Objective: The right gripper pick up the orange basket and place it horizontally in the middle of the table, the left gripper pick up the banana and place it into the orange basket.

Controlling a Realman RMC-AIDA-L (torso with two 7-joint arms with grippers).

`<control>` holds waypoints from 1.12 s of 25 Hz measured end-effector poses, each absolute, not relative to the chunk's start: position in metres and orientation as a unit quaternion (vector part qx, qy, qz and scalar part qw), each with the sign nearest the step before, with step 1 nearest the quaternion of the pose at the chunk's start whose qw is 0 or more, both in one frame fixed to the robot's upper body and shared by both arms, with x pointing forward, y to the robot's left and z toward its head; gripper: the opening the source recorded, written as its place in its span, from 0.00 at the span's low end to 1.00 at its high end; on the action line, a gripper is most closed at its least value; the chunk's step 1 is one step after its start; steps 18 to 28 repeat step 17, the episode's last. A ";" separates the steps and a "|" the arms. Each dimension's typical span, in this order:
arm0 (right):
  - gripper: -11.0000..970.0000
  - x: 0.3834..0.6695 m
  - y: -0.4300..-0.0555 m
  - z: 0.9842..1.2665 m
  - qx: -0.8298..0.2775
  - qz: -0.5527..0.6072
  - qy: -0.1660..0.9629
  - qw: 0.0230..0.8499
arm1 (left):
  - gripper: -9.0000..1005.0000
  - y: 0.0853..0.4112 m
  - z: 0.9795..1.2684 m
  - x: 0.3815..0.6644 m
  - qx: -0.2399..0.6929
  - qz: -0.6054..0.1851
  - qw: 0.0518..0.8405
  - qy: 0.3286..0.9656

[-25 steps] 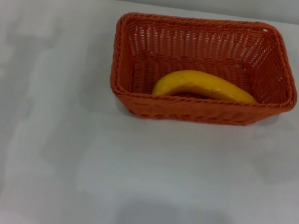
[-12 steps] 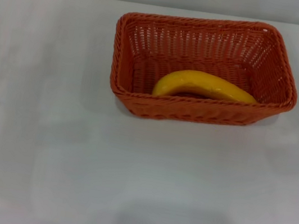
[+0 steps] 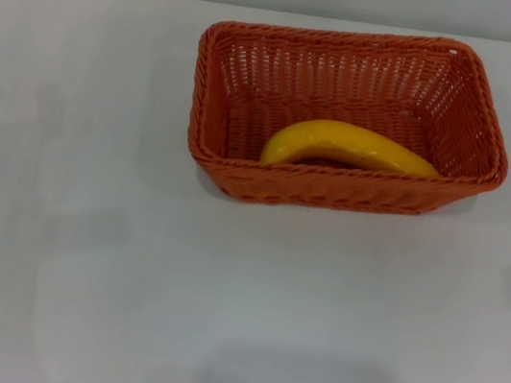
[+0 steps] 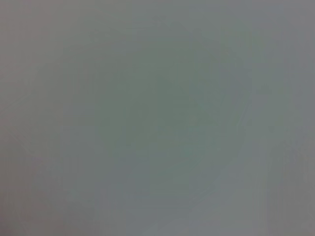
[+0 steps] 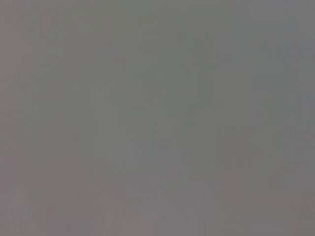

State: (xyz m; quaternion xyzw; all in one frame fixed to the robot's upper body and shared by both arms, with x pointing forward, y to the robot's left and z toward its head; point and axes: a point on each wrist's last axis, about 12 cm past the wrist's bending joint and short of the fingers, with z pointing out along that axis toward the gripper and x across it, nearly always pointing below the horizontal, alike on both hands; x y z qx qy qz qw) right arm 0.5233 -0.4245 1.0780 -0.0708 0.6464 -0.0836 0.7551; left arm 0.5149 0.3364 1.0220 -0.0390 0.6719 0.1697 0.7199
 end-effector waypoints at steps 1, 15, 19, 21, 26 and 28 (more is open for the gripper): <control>0.88 0.521 -0.426 1.076 -0.073 -0.099 0.647 0.753 | 0.86 0.336 1.022 0.515 -0.039 0.169 0.719 0.673; 0.89 0.505 -0.424 1.058 -0.058 -0.178 0.644 0.742 | 0.86 0.319 1.019 0.521 0.033 0.132 0.717 0.684; 0.89 0.504 -0.425 1.056 -0.052 -0.178 0.646 0.741 | 0.86 0.318 1.018 0.521 0.032 0.130 0.713 0.688; 0.89 0.504 -0.425 1.056 -0.052 -0.178 0.646 0.741 | 0.86 0.318 1.018 0.521 0.032 0.130 0.713 0.688; 0.89 0.504 -0.425 1.056 -0.052 -0.178 0.646 0.741 | 0.86 0.318 1.018 0.521 0.032 0.130 0.713 0.688; 0.89 0.504 -0.425 1.056 -0.052 -0.178 0.646 0.741 | 0.86 0.318 1.018 0.521 0.032 0.130 0.713 0.688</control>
